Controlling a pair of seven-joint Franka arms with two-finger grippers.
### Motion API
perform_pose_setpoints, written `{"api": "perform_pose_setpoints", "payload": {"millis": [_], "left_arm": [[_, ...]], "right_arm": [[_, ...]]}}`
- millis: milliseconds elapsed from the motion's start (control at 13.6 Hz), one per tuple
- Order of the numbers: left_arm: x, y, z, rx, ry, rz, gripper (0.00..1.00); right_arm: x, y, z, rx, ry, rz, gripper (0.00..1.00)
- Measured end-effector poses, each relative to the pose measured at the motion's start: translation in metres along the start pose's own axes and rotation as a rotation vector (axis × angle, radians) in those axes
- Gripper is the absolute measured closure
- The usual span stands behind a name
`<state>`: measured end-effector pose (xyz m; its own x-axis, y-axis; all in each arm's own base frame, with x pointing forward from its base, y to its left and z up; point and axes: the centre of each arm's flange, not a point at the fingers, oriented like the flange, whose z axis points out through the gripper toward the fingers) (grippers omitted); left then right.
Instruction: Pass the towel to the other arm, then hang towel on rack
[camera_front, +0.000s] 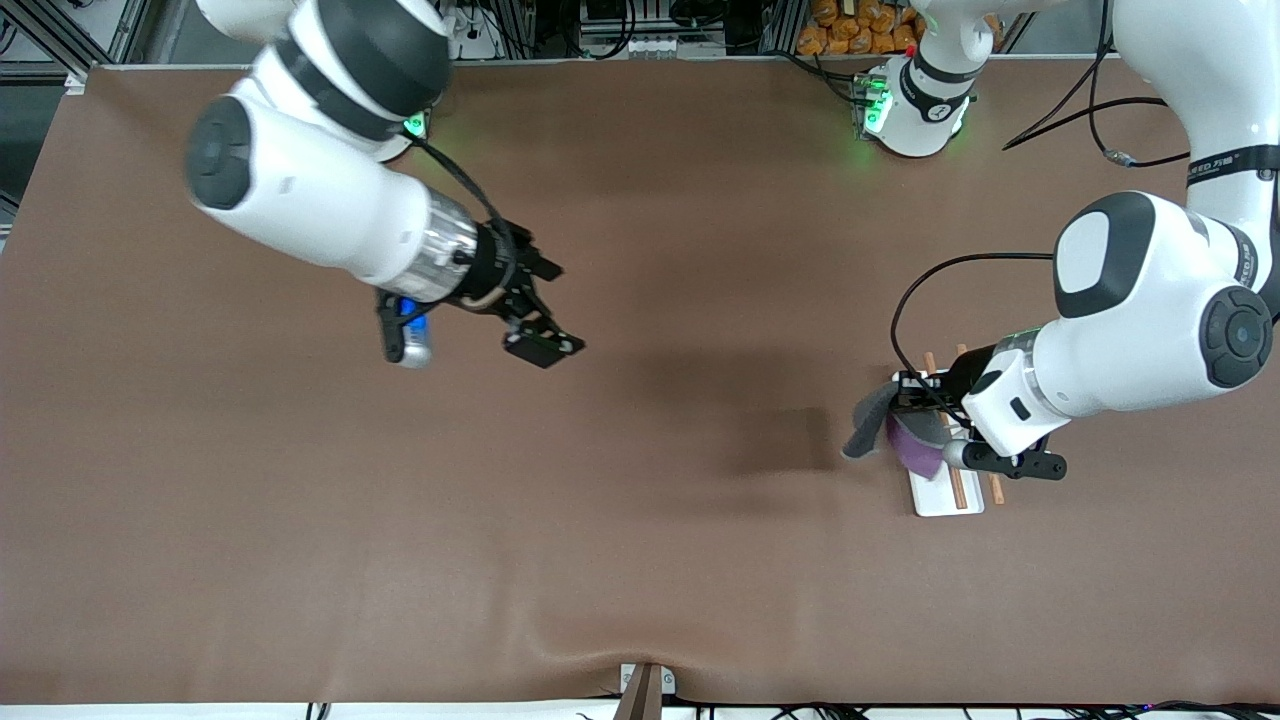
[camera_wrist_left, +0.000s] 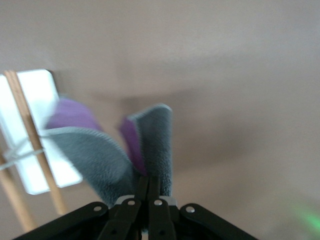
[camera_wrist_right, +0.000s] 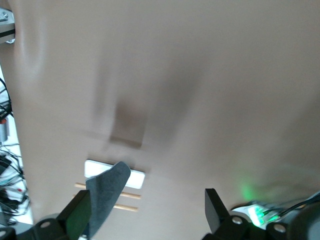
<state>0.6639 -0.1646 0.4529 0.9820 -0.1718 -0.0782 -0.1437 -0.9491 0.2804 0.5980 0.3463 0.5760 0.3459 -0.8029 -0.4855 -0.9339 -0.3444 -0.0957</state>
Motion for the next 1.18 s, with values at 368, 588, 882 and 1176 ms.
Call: {"api": "perform_pose_setpoints", "payload": {"millis": [368, 588, 882, 1176], "left_arm": [[0.002, -0.016, 0.004, 0.133, -0.002, 0.159, 0.98], [0.004, -0.021, 0.012, 0.149, -0.013, 0.198, 0.98], [0.002, -0.033, 0.022, 0.152, -0.033, 0.19, 0.98], [0.001, -0.074, 0.013, 0.15, -0.032, 0.174, 0.98]], "right_arm": [[0.063, 0.018, -0.049, -0.097, 0.057, -0.251, 0.0], [0.106, 0.037, -0.072, -0.221, 0.112, -0.492, 0.0], [0.179, 0.06, -0.121, -0.33, 0.162, -0.82, 0.0], [0.245, 0.087, -0.168, -0.442, 0.195, -1.062, 0.0]]}}
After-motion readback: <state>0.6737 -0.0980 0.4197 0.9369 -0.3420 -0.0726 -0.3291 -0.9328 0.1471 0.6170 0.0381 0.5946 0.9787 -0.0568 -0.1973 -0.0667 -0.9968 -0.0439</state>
